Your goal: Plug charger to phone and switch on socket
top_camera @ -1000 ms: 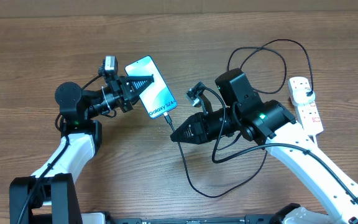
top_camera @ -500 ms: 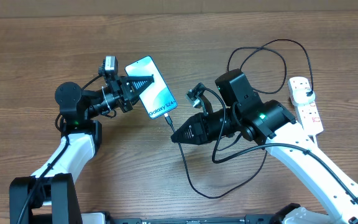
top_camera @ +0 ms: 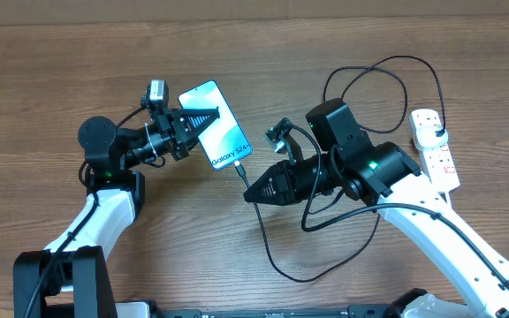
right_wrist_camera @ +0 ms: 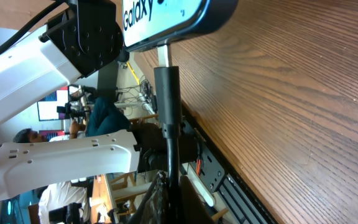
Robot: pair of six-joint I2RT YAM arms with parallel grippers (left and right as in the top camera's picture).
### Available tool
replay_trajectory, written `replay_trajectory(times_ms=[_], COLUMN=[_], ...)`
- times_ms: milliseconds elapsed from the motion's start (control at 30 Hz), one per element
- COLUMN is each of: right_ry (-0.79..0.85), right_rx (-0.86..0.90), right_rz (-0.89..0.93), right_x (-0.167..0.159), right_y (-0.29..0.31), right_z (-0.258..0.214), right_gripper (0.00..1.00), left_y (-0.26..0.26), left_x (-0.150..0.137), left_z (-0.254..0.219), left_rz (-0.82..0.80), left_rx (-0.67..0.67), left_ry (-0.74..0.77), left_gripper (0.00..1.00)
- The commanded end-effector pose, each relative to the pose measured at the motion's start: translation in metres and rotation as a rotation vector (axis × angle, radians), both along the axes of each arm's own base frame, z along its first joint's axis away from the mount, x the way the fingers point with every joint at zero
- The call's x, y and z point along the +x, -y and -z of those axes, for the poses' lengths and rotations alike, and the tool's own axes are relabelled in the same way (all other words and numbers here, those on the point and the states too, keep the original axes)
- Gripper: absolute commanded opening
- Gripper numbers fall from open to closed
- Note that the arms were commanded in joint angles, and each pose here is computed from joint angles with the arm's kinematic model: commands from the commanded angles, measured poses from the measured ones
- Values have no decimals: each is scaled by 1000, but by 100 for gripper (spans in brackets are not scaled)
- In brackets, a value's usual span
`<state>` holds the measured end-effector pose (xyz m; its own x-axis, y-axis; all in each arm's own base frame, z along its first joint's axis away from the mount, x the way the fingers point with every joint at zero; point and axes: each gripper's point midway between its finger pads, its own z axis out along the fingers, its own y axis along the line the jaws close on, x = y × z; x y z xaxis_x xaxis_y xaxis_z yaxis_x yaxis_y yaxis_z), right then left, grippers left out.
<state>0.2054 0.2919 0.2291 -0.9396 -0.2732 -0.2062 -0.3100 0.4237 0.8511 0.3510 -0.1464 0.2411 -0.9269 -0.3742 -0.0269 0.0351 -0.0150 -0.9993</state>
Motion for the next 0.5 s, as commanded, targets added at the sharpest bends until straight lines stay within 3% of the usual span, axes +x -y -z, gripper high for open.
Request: replay_trajectory(times_ms=[0,467], right_ry=[33,45], right_rx=[11,19], right_rz=[-6,-6], right_x=[2,5], right_y=[-3,-4], right_z=[-7,-8], right_gripper=[4,4], left_y=[3,3], left_x=[-2,-1], left_z=[-12,-12], left_rz=[25,21], left_rx=[4,3], left_ry=[44,44], left_gripper=[4,4])
